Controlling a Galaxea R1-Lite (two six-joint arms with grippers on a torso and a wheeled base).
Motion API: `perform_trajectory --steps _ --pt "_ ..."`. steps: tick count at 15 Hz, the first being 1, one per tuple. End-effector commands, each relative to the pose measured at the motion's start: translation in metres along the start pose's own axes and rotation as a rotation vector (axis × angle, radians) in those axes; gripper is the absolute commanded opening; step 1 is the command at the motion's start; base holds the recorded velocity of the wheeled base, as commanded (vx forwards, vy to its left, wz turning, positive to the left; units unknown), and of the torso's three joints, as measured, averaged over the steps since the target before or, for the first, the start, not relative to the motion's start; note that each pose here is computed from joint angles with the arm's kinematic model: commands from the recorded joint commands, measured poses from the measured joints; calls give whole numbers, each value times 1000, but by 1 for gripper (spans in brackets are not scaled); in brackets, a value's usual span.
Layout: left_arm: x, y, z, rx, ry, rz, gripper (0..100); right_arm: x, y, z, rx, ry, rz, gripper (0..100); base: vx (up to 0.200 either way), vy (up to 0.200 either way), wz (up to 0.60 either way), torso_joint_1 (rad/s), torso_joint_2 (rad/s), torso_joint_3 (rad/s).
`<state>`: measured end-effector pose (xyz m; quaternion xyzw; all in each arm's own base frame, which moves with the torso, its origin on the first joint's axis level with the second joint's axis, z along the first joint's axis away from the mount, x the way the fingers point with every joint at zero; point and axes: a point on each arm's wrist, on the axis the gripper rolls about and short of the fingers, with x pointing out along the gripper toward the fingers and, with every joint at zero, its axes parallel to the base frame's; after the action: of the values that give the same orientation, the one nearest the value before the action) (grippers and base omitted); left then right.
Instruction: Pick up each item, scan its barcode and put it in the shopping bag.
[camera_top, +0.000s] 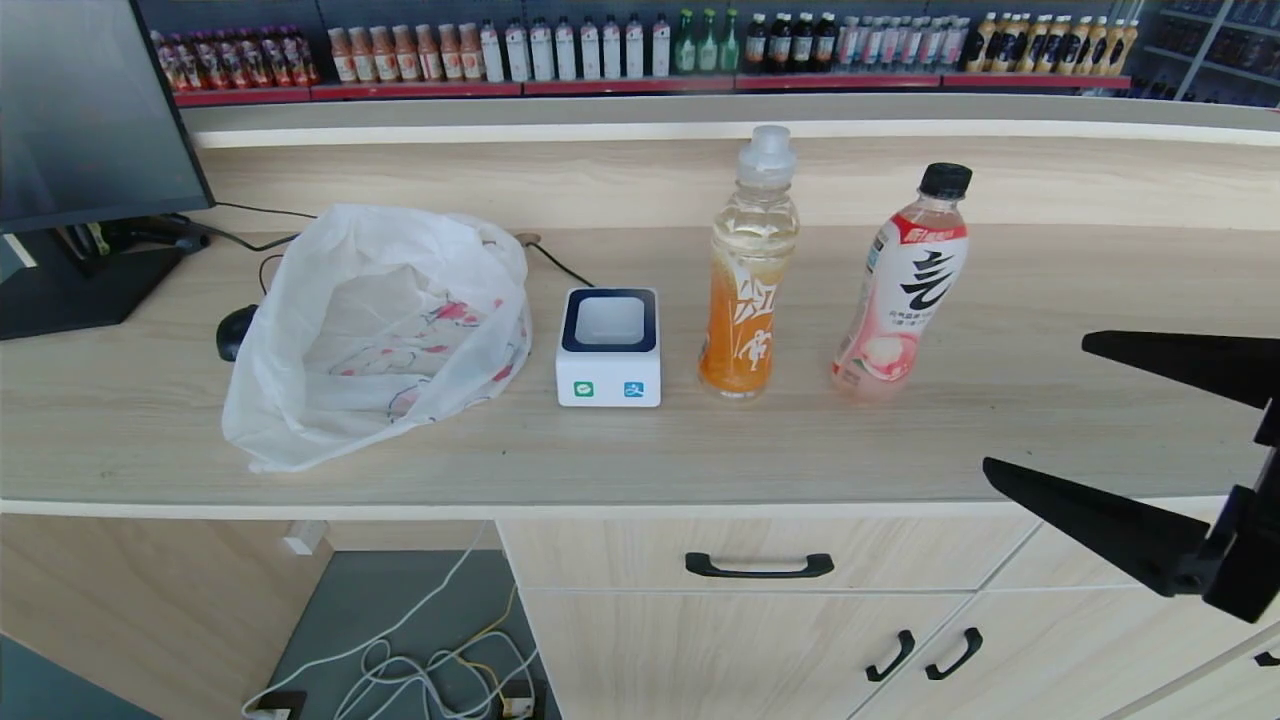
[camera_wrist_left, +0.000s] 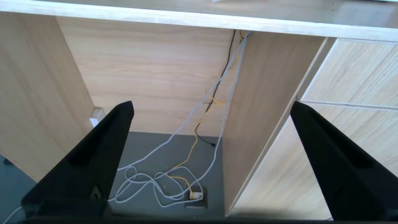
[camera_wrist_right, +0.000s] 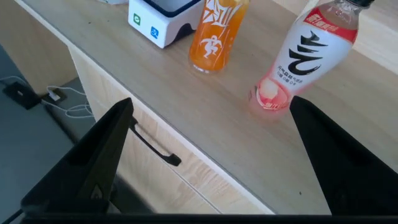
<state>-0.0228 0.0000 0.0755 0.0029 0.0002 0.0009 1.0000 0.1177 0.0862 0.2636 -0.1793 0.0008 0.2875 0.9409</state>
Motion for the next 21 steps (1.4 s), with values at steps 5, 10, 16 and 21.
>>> perform_trajectory --steps 5,10,16,21 --pt "0 0 0 0 0 0 100 52 33 8 94 -29 -110 100 0 0 0 0 0 0" --pt "0 0 0 0 0 0 100 87 50 4 212 -135 -310 100 0 0 0 0 0 0" --pt "0 0 0 0 0 0 100 101 62 1 212 -144 -360 100 0 0 0 0 0 0" --pt "0 0 0 0 0 0 100 116 69 -4 226 -166 -391 100 0 0 0 0 0 0"
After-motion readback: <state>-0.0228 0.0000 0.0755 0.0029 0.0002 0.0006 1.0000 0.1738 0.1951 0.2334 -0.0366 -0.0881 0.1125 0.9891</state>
